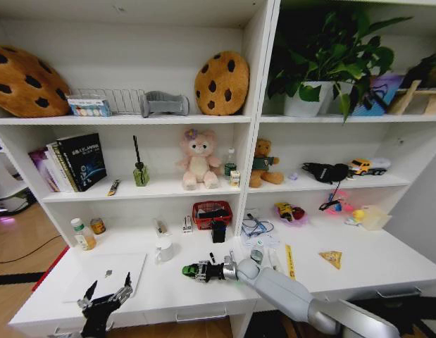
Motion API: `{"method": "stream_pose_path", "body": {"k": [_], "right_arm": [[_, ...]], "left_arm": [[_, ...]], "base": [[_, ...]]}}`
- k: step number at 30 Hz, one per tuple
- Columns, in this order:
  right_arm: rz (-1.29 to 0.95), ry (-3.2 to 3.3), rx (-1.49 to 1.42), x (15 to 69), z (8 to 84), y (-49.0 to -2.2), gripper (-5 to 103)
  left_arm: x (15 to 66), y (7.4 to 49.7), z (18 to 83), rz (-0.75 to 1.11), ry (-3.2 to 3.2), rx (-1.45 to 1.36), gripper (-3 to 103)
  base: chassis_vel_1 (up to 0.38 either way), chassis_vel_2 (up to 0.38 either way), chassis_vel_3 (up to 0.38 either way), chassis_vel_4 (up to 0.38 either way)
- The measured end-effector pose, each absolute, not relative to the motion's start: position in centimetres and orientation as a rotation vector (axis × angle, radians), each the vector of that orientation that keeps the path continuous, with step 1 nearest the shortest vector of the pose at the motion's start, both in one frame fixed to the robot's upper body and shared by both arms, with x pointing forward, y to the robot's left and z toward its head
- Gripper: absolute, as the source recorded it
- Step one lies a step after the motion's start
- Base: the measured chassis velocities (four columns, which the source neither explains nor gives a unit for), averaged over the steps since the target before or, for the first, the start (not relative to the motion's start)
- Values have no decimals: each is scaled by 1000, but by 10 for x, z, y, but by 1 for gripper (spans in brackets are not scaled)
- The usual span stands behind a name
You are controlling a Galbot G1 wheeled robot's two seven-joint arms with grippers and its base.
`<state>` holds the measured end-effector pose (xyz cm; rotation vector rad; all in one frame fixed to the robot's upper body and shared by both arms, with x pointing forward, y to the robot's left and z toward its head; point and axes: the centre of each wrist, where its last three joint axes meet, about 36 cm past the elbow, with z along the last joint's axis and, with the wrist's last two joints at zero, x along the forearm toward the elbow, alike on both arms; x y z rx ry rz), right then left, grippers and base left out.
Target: Organize the objects on the table.
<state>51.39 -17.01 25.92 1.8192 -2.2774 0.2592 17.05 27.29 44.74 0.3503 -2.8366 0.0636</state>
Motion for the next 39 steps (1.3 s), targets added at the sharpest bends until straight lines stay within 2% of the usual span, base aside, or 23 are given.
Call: {"method": "stream_pose_path", "body": {"k": [12, 19, 25, 28, 30, 31, 35, 39], "right_arm": [[281, -2517, 1832, 535, 370, -224, 36], [173, -2626, 1863, 547, 429, -225, 36], [229, -2665, 1939, 574, 473, -213, 36], [247, -2691, 1956, 592, 495, -200, 36], [223, -2733, 1939, 622, 528, -156, 36], [223, -2733, 1939, 622, 528, -156, 36], [136, -2734, 1868, 632, 545, -95, 36], [80, -2754, 1787, 634, 546, -67, 36]], "left_arm": [[173, 271, 442, 60, -2831, 332, 100], [171, 265, 440, 47, -2828, 319, 100], [170, 264, 438, 21, -2830, 313, 100], [169, 263, 436, 21, -2829, 310, 100], [169, 260, 434, 26, -2826, 305, 100], [169, 260, 434, 26, -2826, 305, 100], [169, 261, 433, 25, -2830, 306, 100], [170, 261, 432, 25, -2834, 306, 100]], "base": [[0, 0, 0, 0], [0, 0, 0, 0], [0, 0, 0, 0], [0, 0, 0, 0], [0, 0, 0, 0], [0, 0, 0, 0], [0, 0, 0, 0], [0, 0, 0, 0]]}}
